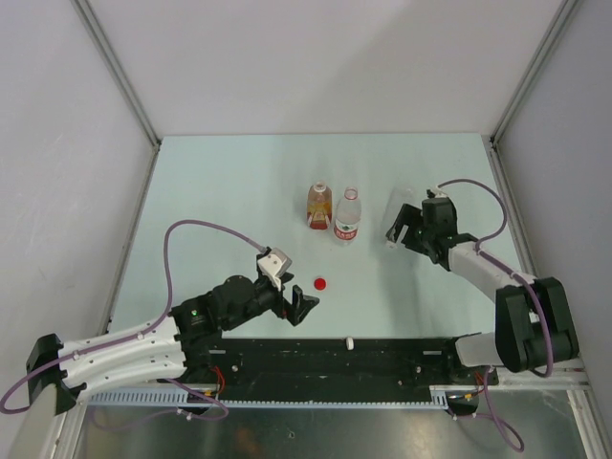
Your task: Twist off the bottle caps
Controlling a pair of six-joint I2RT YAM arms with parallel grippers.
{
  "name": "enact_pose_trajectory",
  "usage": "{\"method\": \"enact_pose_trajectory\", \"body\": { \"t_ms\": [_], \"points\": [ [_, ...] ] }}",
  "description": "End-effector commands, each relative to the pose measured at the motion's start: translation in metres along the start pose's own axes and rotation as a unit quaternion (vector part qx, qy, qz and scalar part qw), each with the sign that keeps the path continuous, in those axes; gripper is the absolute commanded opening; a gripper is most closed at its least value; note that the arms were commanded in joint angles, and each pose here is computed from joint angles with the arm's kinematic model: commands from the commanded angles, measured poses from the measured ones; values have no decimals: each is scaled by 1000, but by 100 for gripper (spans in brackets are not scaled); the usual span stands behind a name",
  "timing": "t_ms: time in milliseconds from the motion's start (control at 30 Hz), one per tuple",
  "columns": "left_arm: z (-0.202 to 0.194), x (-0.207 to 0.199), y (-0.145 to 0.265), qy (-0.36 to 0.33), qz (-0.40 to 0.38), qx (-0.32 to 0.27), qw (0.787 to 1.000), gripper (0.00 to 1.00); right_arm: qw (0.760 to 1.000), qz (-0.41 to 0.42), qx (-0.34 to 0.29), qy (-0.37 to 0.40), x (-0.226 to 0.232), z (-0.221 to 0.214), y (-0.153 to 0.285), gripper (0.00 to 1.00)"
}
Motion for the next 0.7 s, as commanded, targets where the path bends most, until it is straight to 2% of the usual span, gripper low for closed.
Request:
{"method": "enact_pose_trajectory", "body": {
  "t_ms": [0,200,500,667],
  "points": [
    [22,-5,1,14,-8,-28,999,99,999,26,22,-20,8,-7,-14,83],
    [20,-4,1,14,-3,-28,999,99,998,8,49,-30,0,-19,-25,77],
    [19,-4,0,15,-4,-24,1000,99,999,-9,26,-40,-2,-8,-33,68],
    [18,-3,0,15,-2,-24,1000,99,998,-3,41,-39,0,-11,-40,34]
  ]
}}
Point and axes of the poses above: each gripper's point midway between its finger pads, its own y axis back along the fingers, its own x axis along the line the jaws close on, z = x × y, the point moved 3 cm from there along y, back along the fingers, and after that the axes turned 6 degrees about -y, right-handed, at the moved point
